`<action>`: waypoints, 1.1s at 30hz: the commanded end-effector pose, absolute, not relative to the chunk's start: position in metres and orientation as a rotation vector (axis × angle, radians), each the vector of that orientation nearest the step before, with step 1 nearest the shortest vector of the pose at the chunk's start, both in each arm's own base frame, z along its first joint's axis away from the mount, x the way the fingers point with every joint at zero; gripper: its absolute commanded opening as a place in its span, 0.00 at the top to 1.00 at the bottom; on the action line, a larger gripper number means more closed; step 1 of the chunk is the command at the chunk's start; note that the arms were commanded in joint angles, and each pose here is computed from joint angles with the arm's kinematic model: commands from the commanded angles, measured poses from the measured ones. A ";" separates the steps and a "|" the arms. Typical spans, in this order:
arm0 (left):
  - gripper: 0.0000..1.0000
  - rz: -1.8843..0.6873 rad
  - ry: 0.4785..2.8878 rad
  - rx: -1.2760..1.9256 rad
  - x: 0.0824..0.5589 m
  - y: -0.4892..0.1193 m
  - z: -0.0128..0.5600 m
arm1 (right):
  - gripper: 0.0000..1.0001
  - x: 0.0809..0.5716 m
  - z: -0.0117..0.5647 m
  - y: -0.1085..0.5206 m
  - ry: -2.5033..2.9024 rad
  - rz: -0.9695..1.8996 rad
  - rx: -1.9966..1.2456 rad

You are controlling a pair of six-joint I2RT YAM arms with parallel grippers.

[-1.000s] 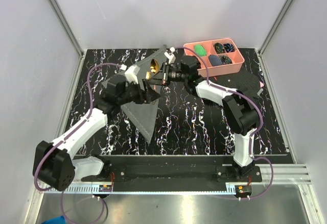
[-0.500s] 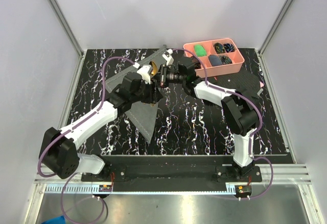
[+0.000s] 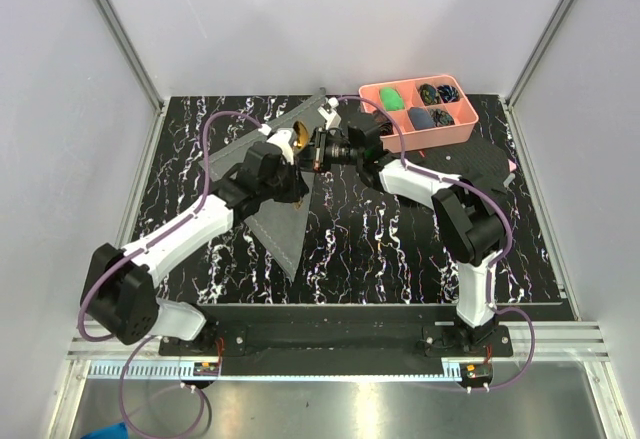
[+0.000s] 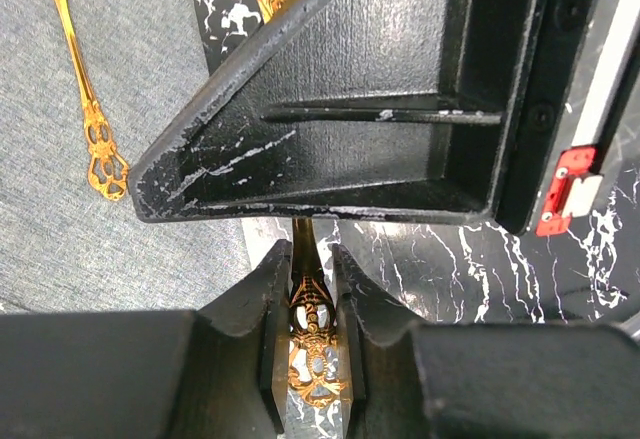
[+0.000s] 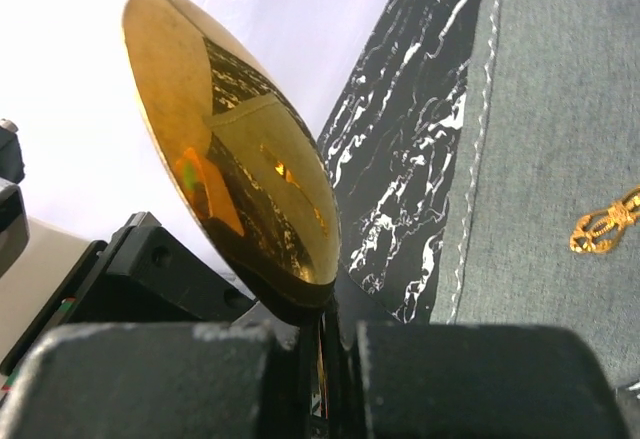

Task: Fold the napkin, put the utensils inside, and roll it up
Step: Pass the utensil from the right arm to the left, then place the utensil onto the napkin

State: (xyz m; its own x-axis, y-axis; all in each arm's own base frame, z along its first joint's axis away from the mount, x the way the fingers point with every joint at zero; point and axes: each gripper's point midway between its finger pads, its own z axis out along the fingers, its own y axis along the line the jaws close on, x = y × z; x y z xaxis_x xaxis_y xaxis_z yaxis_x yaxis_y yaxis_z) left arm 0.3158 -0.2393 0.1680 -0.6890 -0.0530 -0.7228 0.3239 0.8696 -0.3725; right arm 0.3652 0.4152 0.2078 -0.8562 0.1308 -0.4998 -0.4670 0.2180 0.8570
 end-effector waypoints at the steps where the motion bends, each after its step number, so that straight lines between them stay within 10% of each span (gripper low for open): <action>1: 1.00 -0.612 2.264 0.181 0.326 -0.243 0.174 | 0.90 0.368 0.212 0.420 2.001 1.663 -0.339; 6: 1.00 -0.627 2.330 0.130 0.333 -0.230 0.161 | 0.38 0.383 0.196 0.397 2.043 1.624 -0.246; 12: 1.00 -0.604 2.376 0.071 0.356 -0.209 0.141 | 0.17 0.375 0.185 0.368 2.071 1.574 -0.222; 33: 1.00 -0.560 2.611 0.144 0.422 -0.223 0.042 | 0.15 0.329 0.169 0.300 2.150 1.507 -0.068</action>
State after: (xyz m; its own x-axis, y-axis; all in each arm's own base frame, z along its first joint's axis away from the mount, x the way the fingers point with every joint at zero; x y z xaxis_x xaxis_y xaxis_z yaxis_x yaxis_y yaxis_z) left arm 0.3979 -0.2116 0.0264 -0.9138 -0.0113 -0.4061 0.1368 0.9326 -0.3339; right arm 0.3345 0.3062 0.1598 -0.8827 0.2367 -0.4059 -0.2980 0.3858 0.8731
